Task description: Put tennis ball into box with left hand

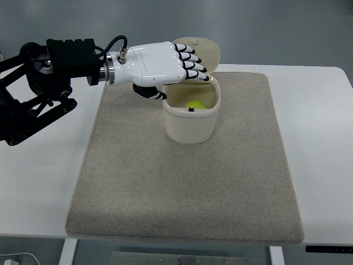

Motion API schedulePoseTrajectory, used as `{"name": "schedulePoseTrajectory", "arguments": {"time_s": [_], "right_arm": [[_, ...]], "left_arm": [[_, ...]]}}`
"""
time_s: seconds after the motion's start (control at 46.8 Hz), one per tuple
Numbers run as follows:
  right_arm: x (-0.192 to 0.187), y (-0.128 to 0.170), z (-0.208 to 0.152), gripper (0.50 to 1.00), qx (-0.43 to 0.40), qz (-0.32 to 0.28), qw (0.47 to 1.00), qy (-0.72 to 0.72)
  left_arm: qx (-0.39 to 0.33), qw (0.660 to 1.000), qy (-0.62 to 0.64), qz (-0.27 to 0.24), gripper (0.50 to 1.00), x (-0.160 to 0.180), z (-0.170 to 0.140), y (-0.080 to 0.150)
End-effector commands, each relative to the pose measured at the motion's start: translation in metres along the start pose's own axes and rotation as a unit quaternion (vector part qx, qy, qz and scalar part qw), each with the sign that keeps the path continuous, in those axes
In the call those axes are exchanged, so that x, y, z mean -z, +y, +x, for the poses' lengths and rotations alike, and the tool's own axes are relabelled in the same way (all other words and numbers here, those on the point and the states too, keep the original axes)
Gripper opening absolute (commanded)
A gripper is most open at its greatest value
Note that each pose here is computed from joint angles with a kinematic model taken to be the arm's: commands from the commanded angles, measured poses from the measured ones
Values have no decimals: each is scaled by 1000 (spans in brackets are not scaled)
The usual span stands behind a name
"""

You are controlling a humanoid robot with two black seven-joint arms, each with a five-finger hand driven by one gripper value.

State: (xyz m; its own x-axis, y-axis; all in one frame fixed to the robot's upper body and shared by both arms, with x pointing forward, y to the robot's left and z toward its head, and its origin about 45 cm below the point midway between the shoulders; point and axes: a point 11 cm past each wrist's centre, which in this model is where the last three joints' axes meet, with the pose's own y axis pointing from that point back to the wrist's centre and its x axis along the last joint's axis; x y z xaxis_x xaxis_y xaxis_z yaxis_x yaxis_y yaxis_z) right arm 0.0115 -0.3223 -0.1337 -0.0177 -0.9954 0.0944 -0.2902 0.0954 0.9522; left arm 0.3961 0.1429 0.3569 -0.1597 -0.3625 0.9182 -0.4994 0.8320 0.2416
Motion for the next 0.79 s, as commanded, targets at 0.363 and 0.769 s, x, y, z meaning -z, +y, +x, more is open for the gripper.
{"name": "schedulePoseTrajectory", "arguments": {"time_s": [0.363, 0.769], "right_arm": [[0, 0, 0, 938, 0, 0, 1000, 0], [0, 0, 0, 940, 0, 0, 1000, 0]], "left_arm": [[-39, 985, 166, 32, 994, 30, 1, 53], [-130, 884, 438, 97, 994, 76, -17, 110]]}}
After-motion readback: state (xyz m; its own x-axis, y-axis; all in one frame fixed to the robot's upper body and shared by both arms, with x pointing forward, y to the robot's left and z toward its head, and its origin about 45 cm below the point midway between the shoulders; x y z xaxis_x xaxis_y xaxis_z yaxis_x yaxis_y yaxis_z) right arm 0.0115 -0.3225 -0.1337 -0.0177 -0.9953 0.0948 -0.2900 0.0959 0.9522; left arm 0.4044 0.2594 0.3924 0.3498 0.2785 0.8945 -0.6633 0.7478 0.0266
